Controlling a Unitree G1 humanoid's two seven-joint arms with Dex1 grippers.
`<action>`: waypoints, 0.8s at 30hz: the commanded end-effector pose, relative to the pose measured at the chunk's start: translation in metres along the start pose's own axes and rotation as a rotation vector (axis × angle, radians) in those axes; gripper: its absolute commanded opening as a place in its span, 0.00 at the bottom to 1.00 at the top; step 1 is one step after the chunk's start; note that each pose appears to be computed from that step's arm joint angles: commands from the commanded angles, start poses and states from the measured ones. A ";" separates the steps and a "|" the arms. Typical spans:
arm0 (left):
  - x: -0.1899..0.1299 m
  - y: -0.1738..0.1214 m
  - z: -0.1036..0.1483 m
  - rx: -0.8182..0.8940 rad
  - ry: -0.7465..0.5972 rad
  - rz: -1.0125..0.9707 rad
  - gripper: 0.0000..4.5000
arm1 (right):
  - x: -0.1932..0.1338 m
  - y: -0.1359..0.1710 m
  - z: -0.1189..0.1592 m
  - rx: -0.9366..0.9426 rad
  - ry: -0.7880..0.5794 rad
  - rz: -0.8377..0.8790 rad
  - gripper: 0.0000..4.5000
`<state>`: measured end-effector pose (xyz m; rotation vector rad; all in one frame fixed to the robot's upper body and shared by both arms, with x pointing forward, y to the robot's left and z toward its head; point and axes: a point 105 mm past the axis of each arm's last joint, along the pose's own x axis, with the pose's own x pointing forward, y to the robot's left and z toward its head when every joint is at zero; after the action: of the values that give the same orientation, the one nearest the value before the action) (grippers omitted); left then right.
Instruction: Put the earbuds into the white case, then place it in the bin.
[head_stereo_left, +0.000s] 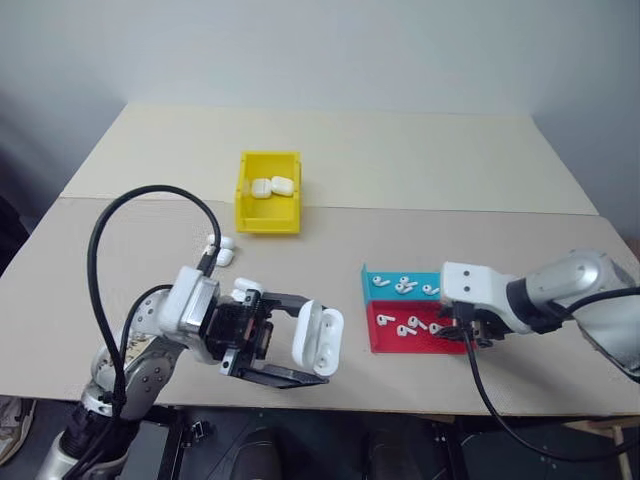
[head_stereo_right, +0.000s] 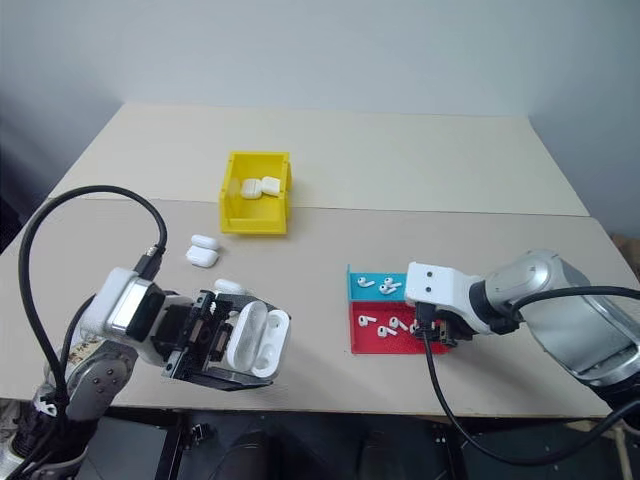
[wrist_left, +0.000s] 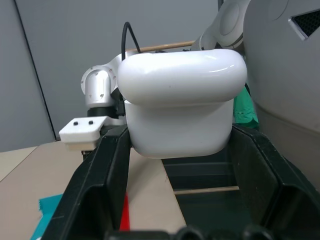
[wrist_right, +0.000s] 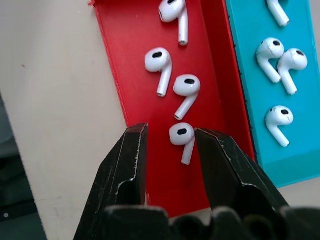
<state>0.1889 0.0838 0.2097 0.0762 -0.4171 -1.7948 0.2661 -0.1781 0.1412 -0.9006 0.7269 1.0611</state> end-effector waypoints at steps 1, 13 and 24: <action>0.003 -0.004 0.005 0.024 0.014 -0.027 0.61 | 0.000 -0.004 -0.001 -0.002 0.025 -0.029 0.42; 0.002 0.000 0.005 0.028 0.026 -0.016 0.61 | 0.027 -0.016 -0.010 0.006 0.078 -0.062 0.42; 0.001 0.000 0.006 0.030 0.040 -0.007 0.61 | 0.021 -0.015 -0.007 0.008 0.047 -0.042 0.42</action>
<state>0.1919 0.0849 0.2083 0.0910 -0.3764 -1.7838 0.2873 -0.1790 0.1160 -0.9412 0.7693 1.0032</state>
